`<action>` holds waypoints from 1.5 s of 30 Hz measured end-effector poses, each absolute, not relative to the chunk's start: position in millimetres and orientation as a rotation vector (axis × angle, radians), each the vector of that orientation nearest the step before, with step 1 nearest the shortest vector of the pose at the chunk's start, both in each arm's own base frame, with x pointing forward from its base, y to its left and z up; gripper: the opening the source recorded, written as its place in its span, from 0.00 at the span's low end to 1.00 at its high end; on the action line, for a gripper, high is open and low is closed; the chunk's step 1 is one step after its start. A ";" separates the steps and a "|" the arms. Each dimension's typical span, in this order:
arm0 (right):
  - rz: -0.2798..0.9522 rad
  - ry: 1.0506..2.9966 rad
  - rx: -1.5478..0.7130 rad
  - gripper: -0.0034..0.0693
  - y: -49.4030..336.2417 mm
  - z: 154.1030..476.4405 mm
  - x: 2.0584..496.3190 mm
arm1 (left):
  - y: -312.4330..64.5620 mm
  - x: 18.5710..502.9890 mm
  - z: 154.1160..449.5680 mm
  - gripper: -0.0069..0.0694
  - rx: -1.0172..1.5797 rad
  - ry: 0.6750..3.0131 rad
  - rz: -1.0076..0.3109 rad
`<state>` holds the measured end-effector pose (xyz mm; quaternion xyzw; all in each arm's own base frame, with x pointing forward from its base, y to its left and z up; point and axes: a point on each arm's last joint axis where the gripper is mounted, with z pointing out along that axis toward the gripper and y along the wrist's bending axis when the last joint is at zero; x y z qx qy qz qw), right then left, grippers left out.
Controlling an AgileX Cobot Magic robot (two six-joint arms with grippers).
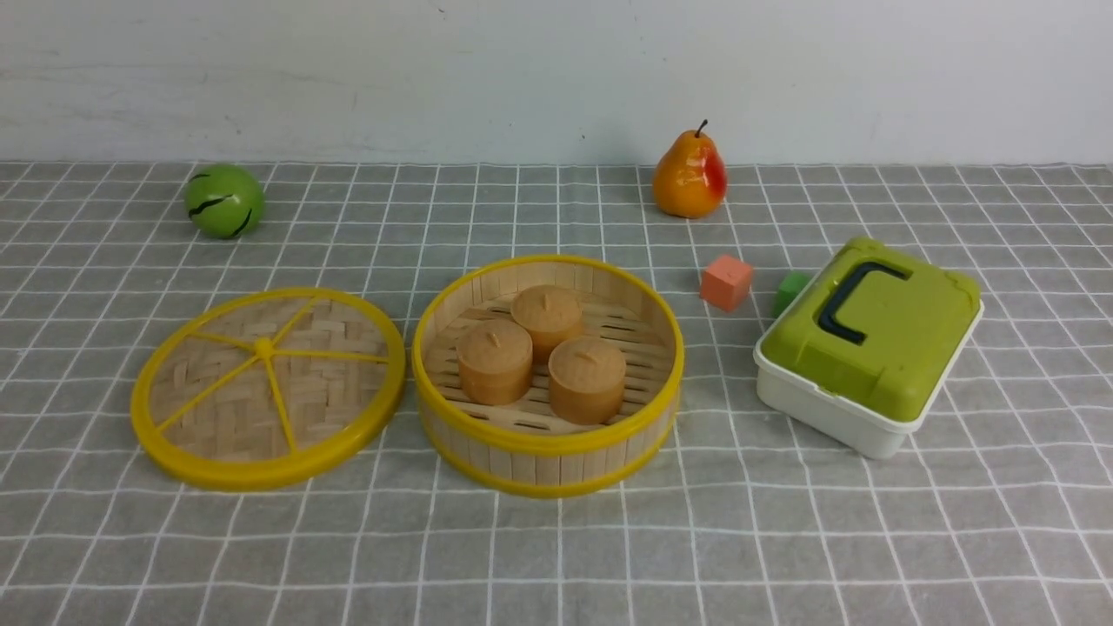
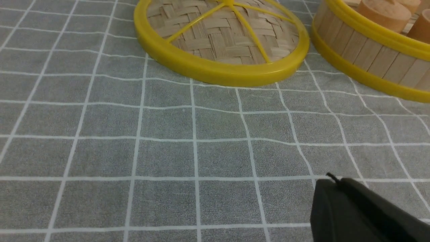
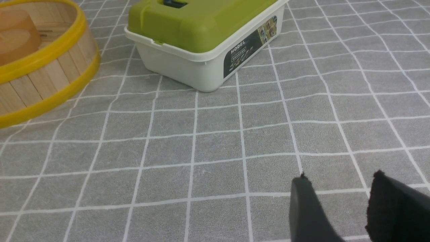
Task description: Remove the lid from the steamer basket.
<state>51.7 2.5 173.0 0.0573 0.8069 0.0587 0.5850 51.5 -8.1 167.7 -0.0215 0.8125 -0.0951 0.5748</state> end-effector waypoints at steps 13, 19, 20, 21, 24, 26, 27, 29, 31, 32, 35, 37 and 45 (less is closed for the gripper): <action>0.137 1.882 0.134 0.38 2.5 173.0 51.7 | -8.1 51.5 167.7 0.07 -0.044 1.903 -0.218; 0.137 1.882 0.134 0.38 2.5 173.0 51.7 | -8.1 51.5 167.7 0.07 -0.044 1.903 -0.218; 0.137 1.882 0.134 0.38 2.5 173.0 51.7 | -8.1 51.5 167.7 0.07 -0.043 1.903 -0.218; 0.137 1.882 0.134 0.38 2.5 173.0 51.7 | -8.1 51.5 167.7 0.07 -0.043 1.903 -0.218; 0.137 1.882 0.134 0.38 2.5 173.0 51.7 | -8.1 51.5 167.7 0.08 -0.043 1.903 -0.218; 0.137 1.882 0.134 0.38 2.5 173.0 51.7 | -8.1 51.5 167.7 0.08 -0.043 1.903 -0.218; 0.137 1.882 0.134 0.38 2.5 173.0 51.7 | -8.1 51.5 167.7 0.08 -0.043 1.903 -0.218; 0.137 1.882 0.134 0.38 2.5 173.0 51.7 | -8.1 51.5 167.7 0.08 -0.043 1.903 -0.218; 0.137 1.882 0.134 0.38 2.5 173.0 51.7 | -8.1 51.5 167.7 0.08 -0.043 1.903 -0.218; 0.137 1.882 0.134 0.38 2.5 173.0 51.7 | -8.1 51.5 167.7 0.09 -0.043 1.903 -0.218; 0.137 1.882 0.134 0.38 2.5 173.0 51.7 | -8.1 51.5 167.7 0.09 -0.043 1.903 -0.218; 0.137 1.882 0.134 0.38 2.5 173.0 51.7 | -8.1 51.5 167.7 0.09 -0.043 1.903 -0.217; 0.137 1.882 0.134 0.38 2.5 173.0 51.7 | -8.1 51.5 167.7 0.11 -0.042 1.903 -0.217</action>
